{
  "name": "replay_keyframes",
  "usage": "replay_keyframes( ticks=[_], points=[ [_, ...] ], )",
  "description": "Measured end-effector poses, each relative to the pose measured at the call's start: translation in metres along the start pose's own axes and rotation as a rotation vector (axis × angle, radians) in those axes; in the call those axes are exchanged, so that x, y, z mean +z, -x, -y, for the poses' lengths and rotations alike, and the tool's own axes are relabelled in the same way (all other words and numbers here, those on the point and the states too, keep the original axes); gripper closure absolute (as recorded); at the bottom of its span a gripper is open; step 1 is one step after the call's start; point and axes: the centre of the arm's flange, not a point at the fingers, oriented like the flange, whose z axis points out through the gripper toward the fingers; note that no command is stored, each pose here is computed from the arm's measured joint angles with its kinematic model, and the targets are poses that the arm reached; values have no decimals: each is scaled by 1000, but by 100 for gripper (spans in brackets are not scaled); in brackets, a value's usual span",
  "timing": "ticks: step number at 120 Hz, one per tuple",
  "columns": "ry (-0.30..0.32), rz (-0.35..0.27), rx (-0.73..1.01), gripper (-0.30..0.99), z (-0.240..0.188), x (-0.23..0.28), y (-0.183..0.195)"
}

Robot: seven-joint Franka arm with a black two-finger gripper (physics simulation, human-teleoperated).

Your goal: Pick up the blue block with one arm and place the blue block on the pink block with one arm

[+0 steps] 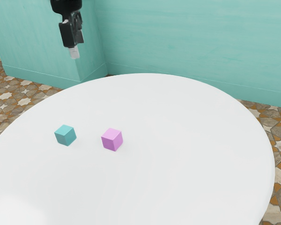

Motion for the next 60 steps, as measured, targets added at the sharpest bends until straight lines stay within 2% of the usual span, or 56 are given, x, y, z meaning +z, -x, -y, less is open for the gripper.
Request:
replay_keyframes(
  ticks=[14, 33, 46, 53, 60],
  points=[
    [0, 38, 36, 0, -10, 6, -16],
    [9, 64, -24, 0, 5, 9, 14],
    [70, 134, -65, 0, -15, 44, 53],
    [76, 170, -36, 0, -36, 73, 60],
    [81, 186, -9, 0, -34, 108, 69]
  ],
)
